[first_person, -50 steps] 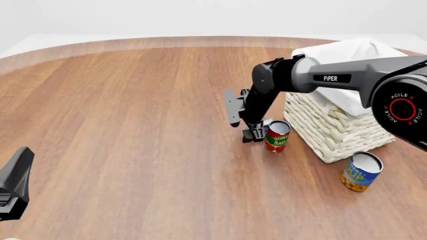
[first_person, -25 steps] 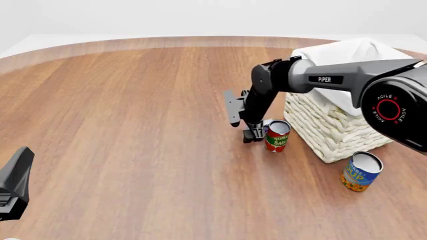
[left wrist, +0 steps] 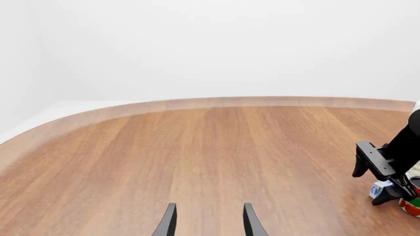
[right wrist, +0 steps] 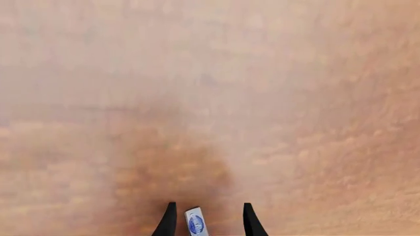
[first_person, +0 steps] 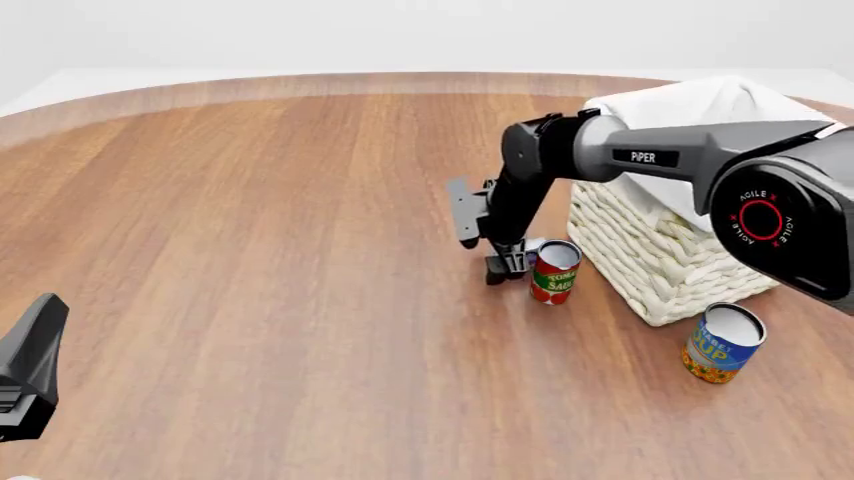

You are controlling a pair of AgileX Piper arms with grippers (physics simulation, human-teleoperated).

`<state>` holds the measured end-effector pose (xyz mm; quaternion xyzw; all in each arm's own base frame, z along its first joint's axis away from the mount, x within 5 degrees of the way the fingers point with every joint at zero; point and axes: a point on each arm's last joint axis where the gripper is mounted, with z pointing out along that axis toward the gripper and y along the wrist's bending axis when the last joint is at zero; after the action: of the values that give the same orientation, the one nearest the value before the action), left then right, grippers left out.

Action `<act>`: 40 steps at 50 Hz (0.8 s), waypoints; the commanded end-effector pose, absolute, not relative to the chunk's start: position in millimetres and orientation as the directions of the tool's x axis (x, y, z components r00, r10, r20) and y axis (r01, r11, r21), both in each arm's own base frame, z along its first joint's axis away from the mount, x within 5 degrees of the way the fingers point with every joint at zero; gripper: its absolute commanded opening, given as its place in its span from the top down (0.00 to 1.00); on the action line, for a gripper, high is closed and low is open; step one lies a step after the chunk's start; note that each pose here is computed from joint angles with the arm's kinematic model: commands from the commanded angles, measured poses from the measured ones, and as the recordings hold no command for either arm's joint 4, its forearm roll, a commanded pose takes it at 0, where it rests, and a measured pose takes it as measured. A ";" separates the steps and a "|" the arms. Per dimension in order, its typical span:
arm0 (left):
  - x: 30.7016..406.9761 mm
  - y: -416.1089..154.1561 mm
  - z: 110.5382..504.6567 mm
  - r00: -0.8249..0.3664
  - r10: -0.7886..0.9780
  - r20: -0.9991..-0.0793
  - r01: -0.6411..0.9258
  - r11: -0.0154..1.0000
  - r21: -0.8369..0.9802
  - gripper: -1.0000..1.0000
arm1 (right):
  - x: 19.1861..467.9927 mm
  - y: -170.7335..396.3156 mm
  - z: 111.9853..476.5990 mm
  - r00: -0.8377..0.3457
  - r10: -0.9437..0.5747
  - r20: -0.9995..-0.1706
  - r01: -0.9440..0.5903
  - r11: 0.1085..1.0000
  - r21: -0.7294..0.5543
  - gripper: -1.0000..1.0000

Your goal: Pick up the alphabet soup and the cream cheese box, and put them in the basket.

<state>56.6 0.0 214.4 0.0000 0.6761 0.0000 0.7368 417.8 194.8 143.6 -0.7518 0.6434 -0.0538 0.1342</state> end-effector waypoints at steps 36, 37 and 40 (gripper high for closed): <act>56.6 0.0 214.4 0.086 0.000 -0.996 0.000 1.000 0.000 0.00 | 425.2 192.3 124.5 0.226 -0.972 -0.061 -0.936 -0.199 -0.290 1.00; 56.6 0.0 214.4 0.086 0.000 -0.996 0.000 1.000 0.000 0.00 | 424.8 192.5 124.0 0.228 -0.972 -0.060 -0.936 -0.202 -0.290 1.00; 56.6 0.0 214.4 0.086 0.000 -0.996 0.000 1.000 0.000 0.00 | 424.8 192.3 125.0 0.232 -0.971 -0.059 -0.934 -0.206 -0.291 1.00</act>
<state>56.6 0.0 214.4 0.0000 0.6761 0.0000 0.7368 423.1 192.9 137.2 -0.7696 0.6195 -0.0658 0.1401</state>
